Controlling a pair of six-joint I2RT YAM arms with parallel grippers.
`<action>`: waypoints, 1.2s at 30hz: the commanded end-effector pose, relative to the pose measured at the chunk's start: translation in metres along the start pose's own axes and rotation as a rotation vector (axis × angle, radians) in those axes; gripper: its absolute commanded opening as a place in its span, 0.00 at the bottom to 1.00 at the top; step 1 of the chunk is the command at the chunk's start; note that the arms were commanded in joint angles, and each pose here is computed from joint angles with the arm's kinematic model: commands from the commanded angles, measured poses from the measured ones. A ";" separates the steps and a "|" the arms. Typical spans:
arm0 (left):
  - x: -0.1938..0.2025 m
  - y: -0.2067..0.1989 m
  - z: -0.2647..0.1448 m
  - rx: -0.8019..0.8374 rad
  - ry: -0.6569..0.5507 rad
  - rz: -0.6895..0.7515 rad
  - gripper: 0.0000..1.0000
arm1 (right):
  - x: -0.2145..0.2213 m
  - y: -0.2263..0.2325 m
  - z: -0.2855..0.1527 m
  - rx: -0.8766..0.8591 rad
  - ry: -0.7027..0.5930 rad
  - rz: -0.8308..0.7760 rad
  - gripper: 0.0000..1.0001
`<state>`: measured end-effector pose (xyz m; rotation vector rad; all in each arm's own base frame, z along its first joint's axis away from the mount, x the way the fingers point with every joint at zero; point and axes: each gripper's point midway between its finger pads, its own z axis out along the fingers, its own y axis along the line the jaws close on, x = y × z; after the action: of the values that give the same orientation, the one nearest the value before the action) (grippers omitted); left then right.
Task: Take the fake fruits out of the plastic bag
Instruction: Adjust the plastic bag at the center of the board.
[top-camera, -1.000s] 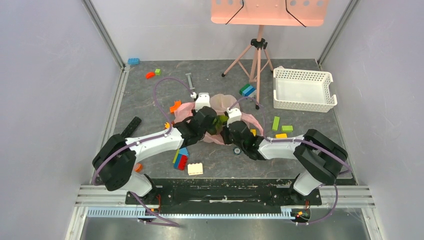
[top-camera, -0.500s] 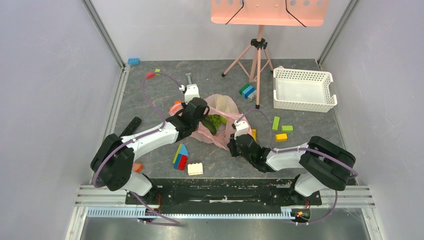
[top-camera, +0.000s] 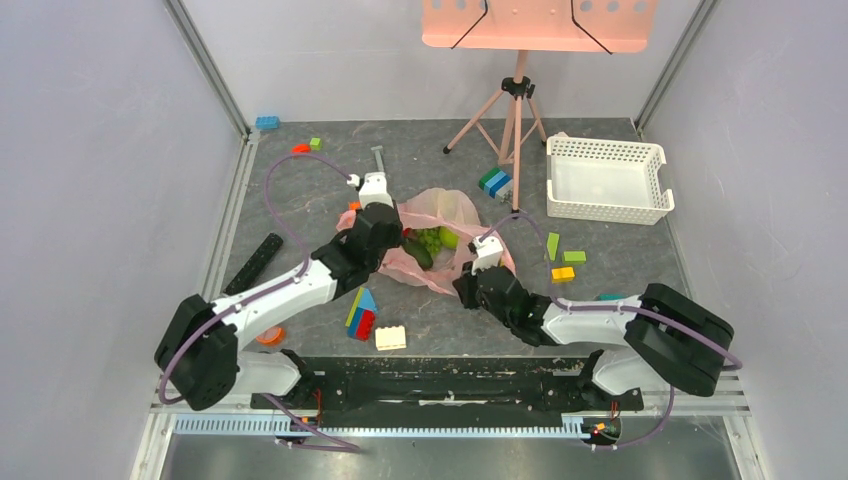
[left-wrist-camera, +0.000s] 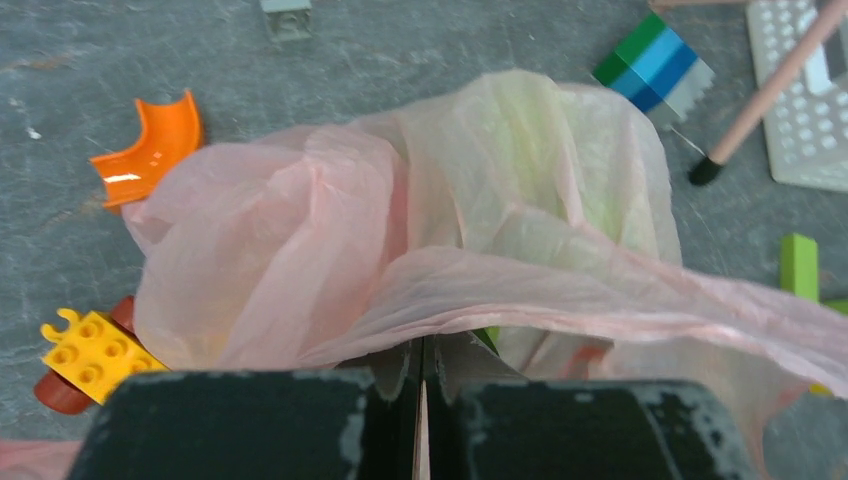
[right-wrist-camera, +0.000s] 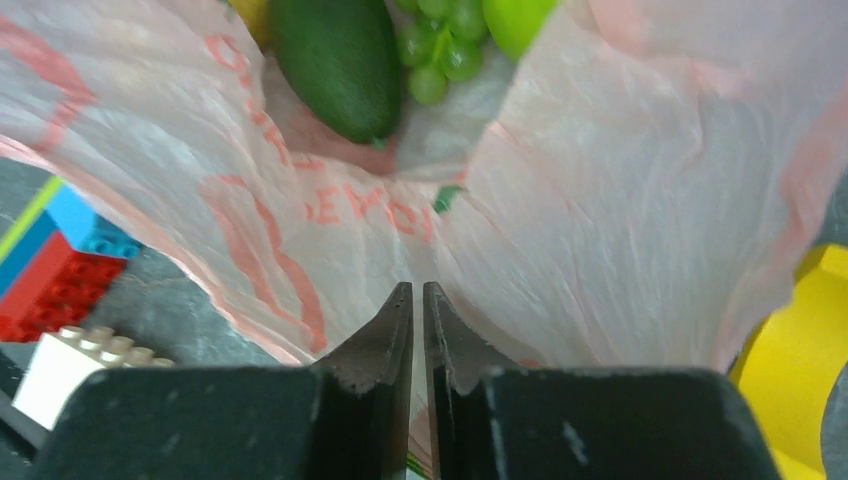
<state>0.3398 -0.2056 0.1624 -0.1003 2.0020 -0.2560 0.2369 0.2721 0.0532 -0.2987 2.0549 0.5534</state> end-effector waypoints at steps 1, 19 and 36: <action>0.004 -0.024 -0.023 0.133 -0.013 -0.003 0.02 | -0.050 0.031 -0.001 -0.086 -0.103 -0.018 0.10; 0.075 -0.028 -0.054 0.109 0.018 0.091 0.02 | -0.096 0.058 0.044 -0.052 -0.126 -0.067 0.11; 0.062 -0.012 -0.062 0.058 -0.007 0.129 0.14 | -0.128 0.030 0.059 -0.022 -0.146 -0.155 0.28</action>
<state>0.2499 -0.2161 0.0995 0.0903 2.0564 -0.1893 0.3337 0.3174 0.1293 -0.3068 1.9323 0.4822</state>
